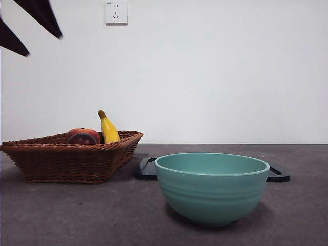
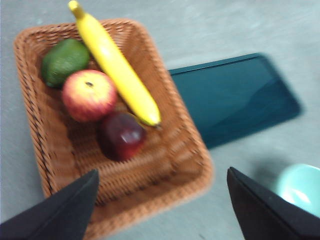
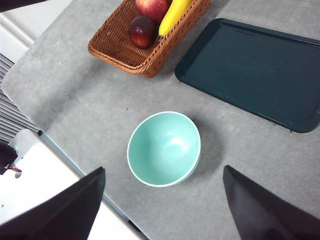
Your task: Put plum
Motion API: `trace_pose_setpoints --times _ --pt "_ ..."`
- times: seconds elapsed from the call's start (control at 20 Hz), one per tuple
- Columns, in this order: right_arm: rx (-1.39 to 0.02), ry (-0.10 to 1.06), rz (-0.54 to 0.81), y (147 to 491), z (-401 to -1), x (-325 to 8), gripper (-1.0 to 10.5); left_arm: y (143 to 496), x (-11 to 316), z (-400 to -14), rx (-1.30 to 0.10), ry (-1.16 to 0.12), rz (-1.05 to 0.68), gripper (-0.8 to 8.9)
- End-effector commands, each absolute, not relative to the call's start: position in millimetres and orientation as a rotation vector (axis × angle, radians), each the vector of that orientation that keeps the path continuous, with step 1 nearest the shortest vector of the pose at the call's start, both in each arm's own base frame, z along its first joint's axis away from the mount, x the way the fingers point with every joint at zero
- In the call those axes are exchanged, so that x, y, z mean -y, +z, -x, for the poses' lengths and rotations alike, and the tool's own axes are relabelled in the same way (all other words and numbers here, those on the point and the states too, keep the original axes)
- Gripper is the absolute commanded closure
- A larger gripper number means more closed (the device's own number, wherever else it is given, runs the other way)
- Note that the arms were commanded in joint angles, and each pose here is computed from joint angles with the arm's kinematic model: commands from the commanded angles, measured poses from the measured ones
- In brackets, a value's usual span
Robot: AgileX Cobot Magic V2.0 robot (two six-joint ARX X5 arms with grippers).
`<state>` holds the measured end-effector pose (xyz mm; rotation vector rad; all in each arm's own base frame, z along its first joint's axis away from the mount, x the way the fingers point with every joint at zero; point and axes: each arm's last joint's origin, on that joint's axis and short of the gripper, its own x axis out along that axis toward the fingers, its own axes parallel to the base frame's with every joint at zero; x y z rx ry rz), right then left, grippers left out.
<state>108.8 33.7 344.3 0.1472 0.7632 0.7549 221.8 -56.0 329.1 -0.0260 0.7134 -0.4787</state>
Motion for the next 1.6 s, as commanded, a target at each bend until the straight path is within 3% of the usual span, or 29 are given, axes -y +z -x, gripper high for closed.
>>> trace_pose_setpoints --times 0.05,0.65,1.0,1.35,1.6 --pt "-0.745 0.758 -0.149 349.7 -109.4 -34.3 5.7 327.6 68.5 -246.8 -0.748 -0.446 -0.015 4.04" --pt "-0.745 0.758 -0.149 349.7 -109.4 -34.3 5.7 245.7 111.3 -331.4 -0.950 -0.387 -0.160 4.08" --pt "-0.747 0.756 -0.153 349.7 -109.4 -34.3 5.7 208.2 118.9 -349.5 -1.010 -0.388 -0.174 4.08" --pt "-0.746 0.756 -0.152 349.7 -109.4 -34.3 5.7 194.9 120.1 -355.3 -1.026 -0.364 -0.189 4.11" --pt "-0.746 0.756 -0.152 349.7 -109.4 -34.3 5.7 193.9 120.0 -355.0 -1.034 -0.363 -0.190 5.91"
